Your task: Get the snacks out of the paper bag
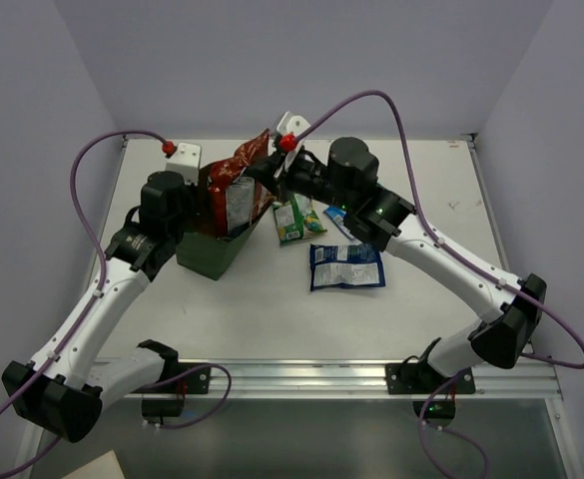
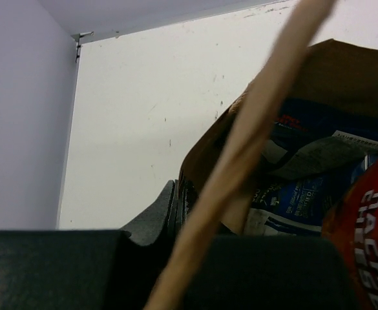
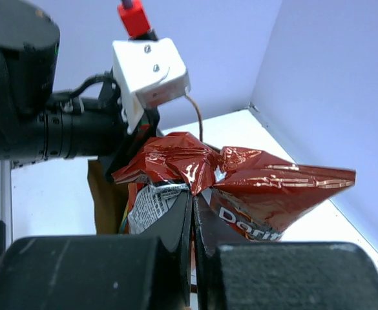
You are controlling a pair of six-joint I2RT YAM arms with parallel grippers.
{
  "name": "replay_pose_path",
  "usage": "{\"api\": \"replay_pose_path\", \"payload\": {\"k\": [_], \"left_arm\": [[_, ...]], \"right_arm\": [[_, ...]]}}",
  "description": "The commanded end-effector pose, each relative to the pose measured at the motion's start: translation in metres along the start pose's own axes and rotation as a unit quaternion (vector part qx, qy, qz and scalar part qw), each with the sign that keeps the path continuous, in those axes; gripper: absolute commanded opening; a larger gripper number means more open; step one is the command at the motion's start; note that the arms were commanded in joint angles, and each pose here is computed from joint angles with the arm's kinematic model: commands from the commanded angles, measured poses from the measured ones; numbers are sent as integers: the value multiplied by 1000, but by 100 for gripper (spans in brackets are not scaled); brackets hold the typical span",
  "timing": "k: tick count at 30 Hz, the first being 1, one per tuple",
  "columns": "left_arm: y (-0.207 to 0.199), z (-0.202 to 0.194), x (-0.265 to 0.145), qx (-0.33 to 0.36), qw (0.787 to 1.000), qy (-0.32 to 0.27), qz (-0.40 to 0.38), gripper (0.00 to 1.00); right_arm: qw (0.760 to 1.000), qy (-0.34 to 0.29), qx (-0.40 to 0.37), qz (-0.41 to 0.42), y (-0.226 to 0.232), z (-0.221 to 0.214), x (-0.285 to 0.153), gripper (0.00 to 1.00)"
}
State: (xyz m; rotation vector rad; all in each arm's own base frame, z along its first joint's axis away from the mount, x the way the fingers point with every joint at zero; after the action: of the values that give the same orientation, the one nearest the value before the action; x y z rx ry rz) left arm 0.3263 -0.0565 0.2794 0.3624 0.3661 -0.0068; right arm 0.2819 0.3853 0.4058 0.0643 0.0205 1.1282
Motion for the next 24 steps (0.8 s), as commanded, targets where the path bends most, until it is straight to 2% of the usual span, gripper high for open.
{"api": "replay_pose_path", "payload": {"k": [1,6,11,14,16,17,18,19,20,22,23,24], "left_arm": [[9,12,-5,-13,1000,-25,14,0],[14,6,-5,-11,999,-18,33,0],[19,1,-2,-2,999,-13,51,0],[21,5,0,0,998,-21,59,0],[24,9,0,1,997,-25,66,0],[26,13,0,1,997,-30,70,0],[28,14,0,1,997,-30,75,0],[28,15,1,1,997,-28,76,0],[29,18,1,0,997,-29,77,0],[31,19,0,2,996,-29,79,0],[31,20,0,3,996,-30,79,0],[32,20,-1,6,996,-30,81,0]], "right_arm": [[993,-114,-18,-6,8,91,-21,0],[981,-184,-22,-57,-3,147,-46,0],[962,-217,-23,-164,-43,177,-98,0],[947,-187,-16,-262,-86,155,-129,0],[931,-159,-3,-329,-115,128,-157,0],[925,-125,11,-359,-130,94,-163,0],[917,-131,28,-377,-134,87,-180,0],[902,-128,41,-410,-148,74,-197,0],[894,-92,54,-435,-159,37,-205,0],[865,-87,79,-488,-171,13,-236,0],[854,-52,97,-508,-177,-24,-245,0],[840,-51,121,-527,-181,-39,-255,0]]}}
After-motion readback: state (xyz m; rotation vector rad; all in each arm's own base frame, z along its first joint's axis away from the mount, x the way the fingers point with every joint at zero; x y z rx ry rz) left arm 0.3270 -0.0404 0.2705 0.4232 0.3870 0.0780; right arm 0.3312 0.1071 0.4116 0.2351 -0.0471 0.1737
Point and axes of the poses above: each gripper's point midway between its finger pads, its own x axis out along the fingers, its own y axis along the line the jaws close on, z = x × y, the point moved 1 cm from there along -x, back along the fingers, and after that the axes turned 9 degrees about x, right-handed, at the moved point
